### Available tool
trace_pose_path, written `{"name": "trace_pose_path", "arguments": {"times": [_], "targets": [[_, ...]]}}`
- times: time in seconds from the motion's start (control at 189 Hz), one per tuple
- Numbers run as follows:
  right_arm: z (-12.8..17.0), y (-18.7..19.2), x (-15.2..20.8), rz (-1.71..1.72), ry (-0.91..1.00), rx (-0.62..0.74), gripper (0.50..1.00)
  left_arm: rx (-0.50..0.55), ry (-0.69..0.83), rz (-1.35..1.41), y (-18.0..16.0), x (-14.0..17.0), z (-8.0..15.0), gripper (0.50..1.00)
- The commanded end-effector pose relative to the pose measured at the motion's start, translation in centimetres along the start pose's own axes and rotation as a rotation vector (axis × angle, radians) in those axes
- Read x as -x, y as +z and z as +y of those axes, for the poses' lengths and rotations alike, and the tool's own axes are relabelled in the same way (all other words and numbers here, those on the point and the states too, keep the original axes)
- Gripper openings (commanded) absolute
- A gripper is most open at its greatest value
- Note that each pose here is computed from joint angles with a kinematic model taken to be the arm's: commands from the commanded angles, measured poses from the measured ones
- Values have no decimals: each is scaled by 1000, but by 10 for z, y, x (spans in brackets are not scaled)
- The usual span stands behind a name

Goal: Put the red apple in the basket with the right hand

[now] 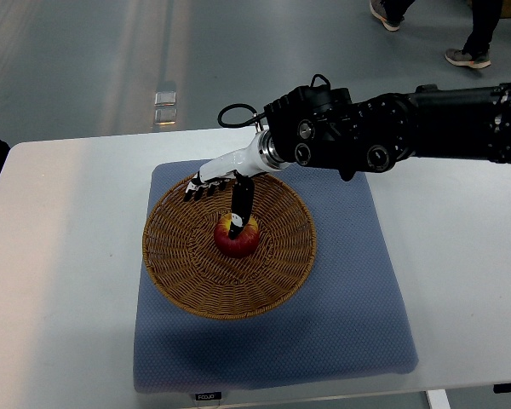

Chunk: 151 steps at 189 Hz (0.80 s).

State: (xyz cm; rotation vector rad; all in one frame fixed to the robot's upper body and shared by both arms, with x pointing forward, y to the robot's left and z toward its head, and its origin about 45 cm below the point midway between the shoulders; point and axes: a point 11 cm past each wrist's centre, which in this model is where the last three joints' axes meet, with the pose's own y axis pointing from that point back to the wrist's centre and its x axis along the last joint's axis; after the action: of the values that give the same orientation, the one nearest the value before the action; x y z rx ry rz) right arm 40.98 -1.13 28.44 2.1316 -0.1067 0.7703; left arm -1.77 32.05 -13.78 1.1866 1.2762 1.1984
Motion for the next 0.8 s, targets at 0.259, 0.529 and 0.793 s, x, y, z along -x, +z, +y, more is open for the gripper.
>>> {"name": "trace_pose_path", "arguments": {"times": [0.259, 0.529, 0.793], "targets": [[57, 87, -62, -645, 424, -212, 919, 0, -9, -1, 0, 3, 0, 1000], [67, 190, -21, -1445, 768, -545, 919, 0, -11, -2, 0, 4, 0, 1000], [41, 221, 39, -1776, 953, -709, 921, -1, -11, -4, 0, 4, 0, 1000]]}}
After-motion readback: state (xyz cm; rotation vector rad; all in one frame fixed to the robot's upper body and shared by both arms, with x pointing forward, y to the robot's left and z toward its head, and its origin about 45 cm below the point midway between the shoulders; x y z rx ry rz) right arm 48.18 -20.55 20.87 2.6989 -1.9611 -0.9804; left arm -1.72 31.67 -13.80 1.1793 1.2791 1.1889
